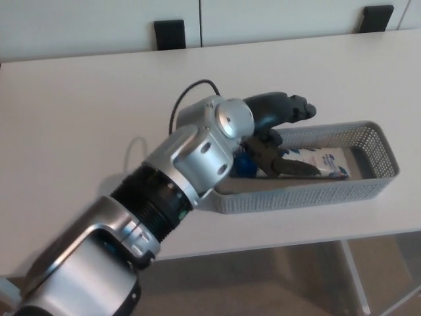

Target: The robot walks towards a table in front, picks a shampoo with left hand and puts it in a small grey container

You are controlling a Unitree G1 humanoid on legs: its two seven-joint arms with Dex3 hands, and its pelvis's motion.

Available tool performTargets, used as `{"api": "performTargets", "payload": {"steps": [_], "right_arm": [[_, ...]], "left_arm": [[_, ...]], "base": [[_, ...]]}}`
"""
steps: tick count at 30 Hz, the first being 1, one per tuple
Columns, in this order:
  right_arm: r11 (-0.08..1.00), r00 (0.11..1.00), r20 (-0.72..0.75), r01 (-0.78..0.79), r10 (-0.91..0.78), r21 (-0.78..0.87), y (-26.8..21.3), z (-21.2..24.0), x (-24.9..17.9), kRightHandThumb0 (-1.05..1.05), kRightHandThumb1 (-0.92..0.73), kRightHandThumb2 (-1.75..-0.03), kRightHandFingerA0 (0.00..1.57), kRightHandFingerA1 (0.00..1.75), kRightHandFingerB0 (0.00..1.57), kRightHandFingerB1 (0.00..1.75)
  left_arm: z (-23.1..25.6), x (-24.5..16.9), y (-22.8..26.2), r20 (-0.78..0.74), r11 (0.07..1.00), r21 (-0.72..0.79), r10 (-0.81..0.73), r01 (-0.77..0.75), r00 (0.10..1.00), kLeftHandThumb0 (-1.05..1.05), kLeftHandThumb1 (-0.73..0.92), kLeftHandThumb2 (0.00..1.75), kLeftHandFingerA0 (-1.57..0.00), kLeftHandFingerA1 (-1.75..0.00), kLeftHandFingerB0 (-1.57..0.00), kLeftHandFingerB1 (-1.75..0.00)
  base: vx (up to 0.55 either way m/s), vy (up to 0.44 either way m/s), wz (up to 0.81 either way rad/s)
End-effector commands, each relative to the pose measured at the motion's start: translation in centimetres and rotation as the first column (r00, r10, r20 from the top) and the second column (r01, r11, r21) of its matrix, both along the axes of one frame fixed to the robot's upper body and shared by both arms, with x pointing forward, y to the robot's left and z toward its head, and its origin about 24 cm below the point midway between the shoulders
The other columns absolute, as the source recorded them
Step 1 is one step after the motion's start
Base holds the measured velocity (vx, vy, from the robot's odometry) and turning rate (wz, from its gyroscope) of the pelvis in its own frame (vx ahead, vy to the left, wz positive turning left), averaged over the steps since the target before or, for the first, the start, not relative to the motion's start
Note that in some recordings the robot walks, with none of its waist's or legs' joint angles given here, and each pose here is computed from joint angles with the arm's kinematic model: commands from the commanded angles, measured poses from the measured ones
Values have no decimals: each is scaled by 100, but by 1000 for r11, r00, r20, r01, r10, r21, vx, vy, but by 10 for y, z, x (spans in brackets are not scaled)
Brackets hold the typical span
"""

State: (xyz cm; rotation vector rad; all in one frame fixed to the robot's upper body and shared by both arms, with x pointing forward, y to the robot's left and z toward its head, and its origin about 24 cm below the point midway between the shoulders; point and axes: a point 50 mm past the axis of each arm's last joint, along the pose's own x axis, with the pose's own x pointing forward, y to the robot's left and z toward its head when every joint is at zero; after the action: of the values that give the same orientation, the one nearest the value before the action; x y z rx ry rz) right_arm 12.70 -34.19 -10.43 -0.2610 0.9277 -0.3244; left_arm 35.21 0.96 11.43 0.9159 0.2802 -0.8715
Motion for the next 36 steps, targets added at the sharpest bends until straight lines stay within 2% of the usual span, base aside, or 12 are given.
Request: {"api": "performTargets", "payload": {"steps": [1,2,3,4,5,16,17,19,20,24,25,36], "right_arm": [[999,999,-32,-29,28,-16,-4,2,0,-18,-65,-58,68,51,56,46],[999,999,-30,-34,33,-16,-3,2,1,-19,-64,-58,67,51,56,46],[999,999,-31,-34,34,-16,-3,2,1,-19,-64,-58,67,51,56,46],[999,999,-34,-36,35,-17,-4,1,-1,-20,-63,-58,68,50,57,46],[999,999,-39,-36,36,-18,-4,1,-3,-21,-65,-59,70,51,57,46],[998,997,-48,-58,57,-11,-3,0,-4,-20,-65,-59,70,52,57,46],[998,997,-54,-55,54,-10,-2,-1,-6,-21,-65,-59,69,51,57,46],[998,996,-68,-53,52,-14,-3,-2,-10,-19,-65,-59,71,52,57,46],[998,996,-73,-52,51,-17,-3,-2,-12,-19,-64,-58,73,53,58,46],[997,994,-85,-78,75,-23,-6,-2,-20,-21,-66,-59,71,55,57,47],[996,992,-93,-83,81,-23,-7,-2,-22,-23,-66,-60,70,54,56,46],[998,987,-149,-68,64,-18,-8,-7,-43,-19,-65,-58,71,55,56,47]], "left_arm": [[5,4,17,-24,1000,15,11,-11,1000,-95,61,58,-10,-55,0,-2],[8,5,19,-10,1000,-1,16,-16,1000,-84,47,91,-2,-41,0,0],[10,5,20,-2,1000,-4,16,-16,1000,-84,47,91,-2,-41,0,0],[12,5,21,3,1000,-18,21,-21,1000,-96,58,63,0,0,0,0],[22,4,25,50,997,-69,30,-27,998,-86,47,90,0,0,0,0],[150,-38,83,490,919,-353,23,175,871,-72,46,81,-10,-15,-10,-21],[152,-45,91,489,911,-368,20,186,872,-59,46,56,-11,-25,-11,-26],[149,-62,109,490,888,-404,7,219,872,-29,24,83,0,-49,0,-47],[146,-68,115,488,883,-412,6,224,873,-54,45,55,-19,-28,-18,-28],[108,-121,167,389,836,-522,56,170,919,-23,32,88,-12,-52,-12,-51],[100,-131,175,359,828,-542,70,146,931,-36,48,55,-31,-34,-30,-31],[-20,-268,242,-122,795,-527,279,-300,953,-40,43,53,-42,-38,-34,-32]], "base": [[0,0,0],[0,0,0],[0,0,0],[0,0,0],[0,0,0],[0,0,0],[0,0,0],[0,0,0],[0,0,0],[0,0,0],[0,0,0],[0,0,0]]}}
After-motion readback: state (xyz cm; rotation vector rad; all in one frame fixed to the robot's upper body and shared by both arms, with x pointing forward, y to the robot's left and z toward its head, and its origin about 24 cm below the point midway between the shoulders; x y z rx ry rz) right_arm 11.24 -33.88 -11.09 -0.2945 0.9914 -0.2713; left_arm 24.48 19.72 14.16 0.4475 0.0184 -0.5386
